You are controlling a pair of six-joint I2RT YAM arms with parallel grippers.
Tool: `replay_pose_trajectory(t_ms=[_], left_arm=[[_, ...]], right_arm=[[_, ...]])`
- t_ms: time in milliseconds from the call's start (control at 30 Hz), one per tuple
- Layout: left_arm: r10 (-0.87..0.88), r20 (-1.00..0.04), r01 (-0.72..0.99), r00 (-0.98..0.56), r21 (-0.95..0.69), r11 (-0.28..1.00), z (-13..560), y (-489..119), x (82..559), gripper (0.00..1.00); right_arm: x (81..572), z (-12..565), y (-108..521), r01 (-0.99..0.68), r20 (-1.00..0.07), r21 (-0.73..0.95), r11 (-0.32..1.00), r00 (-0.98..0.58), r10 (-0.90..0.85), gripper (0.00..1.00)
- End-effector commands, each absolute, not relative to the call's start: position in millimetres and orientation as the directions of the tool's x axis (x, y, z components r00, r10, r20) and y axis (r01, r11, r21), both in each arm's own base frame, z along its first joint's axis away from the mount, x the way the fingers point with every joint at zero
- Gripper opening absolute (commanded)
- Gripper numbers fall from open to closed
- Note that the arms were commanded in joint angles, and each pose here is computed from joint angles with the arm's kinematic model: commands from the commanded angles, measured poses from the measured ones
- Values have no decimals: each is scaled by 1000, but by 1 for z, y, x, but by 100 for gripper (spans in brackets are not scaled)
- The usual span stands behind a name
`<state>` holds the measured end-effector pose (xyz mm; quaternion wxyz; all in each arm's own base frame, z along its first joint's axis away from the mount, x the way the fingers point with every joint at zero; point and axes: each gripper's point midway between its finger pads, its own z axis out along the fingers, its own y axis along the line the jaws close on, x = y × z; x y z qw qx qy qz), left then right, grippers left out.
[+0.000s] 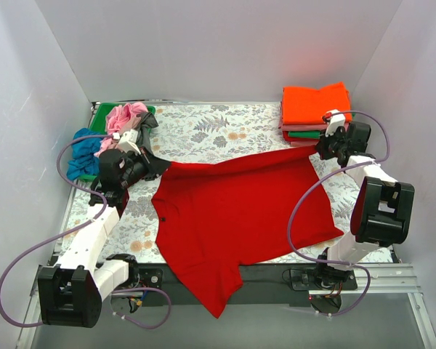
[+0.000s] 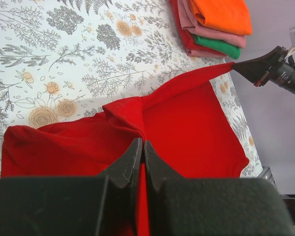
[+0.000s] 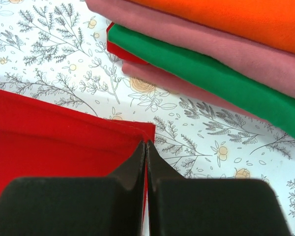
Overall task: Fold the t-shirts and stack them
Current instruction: Fold the tshirt
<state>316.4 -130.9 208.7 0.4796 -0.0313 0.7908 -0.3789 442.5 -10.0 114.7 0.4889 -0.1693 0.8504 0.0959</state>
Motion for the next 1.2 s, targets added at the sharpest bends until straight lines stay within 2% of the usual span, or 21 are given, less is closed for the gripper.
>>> replay_pose_trajectory(t_ms=[0,533,667,1167], left_arm=[[-402,-742,338,-537,-626,703,214,-134,309,0],[-392,-631,257,-669,-692,675,178,-146,276,0],[-413,-597,193,-688,-699,689,166,-144,267,0],[-430,-552,120,-714,-702,702,150,-143,259,0]], right_arm=[[442,129,-11,-386,-887,-24,922,-418,-197,1],[435,109,-21,-368,-868,-10,930,-458,-191,1],[429,102,-22,-375,-862,-1,927,-470,-191,1],[421,92,-26,-373,-853,7,928,-487,-189,1]])
